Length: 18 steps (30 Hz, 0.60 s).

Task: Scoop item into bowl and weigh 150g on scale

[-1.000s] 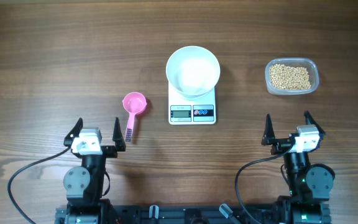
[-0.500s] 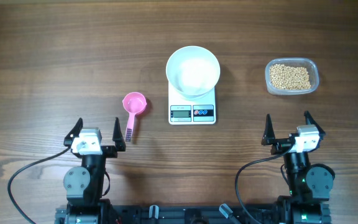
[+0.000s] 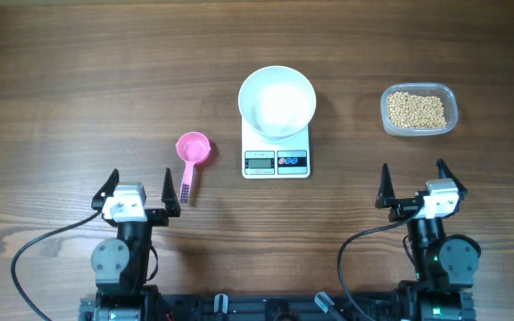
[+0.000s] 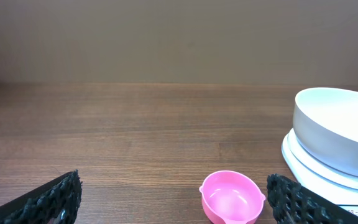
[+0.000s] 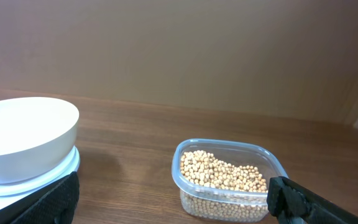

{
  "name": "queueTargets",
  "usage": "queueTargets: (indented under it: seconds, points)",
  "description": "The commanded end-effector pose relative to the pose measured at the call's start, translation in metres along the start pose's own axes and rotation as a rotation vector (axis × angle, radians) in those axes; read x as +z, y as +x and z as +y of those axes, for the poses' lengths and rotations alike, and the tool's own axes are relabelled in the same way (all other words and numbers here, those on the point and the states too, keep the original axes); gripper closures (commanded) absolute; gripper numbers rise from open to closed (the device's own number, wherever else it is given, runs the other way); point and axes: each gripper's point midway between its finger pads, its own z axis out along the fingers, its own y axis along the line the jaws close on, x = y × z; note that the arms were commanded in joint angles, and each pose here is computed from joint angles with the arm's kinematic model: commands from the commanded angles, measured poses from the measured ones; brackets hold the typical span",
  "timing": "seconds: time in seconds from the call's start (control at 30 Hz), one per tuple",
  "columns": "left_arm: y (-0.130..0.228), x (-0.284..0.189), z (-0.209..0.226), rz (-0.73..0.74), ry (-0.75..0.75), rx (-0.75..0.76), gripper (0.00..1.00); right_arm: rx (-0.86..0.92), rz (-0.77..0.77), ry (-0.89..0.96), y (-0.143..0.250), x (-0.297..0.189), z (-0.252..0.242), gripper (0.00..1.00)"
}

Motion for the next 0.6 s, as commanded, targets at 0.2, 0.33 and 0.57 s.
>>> queueTargets:
  seconds: [0.2, 0.33, 0.57]
  points:
    - [0.0034, 0.0005, -0.0001, 0.010, 0.003, 0.014, 0.00, -0.013, 0.000, 0.010, 0.0004, 0.0003, -0.0013, 0.00]
    - [0.0034, 0.0005, -0.0001, 0.010, 0.003, 0.014, 0.00, -0.013, 0.000, 0.010, 0.0004, 0.0003, -0.0013, 0.00]
    - [0.0034, 0.0005, -0.0001, 0.010, 0.003, 0.014, 0.00, -0.013, 0.000, 0.010, 0.0003, 0.0003, -0.0013, 0.00]
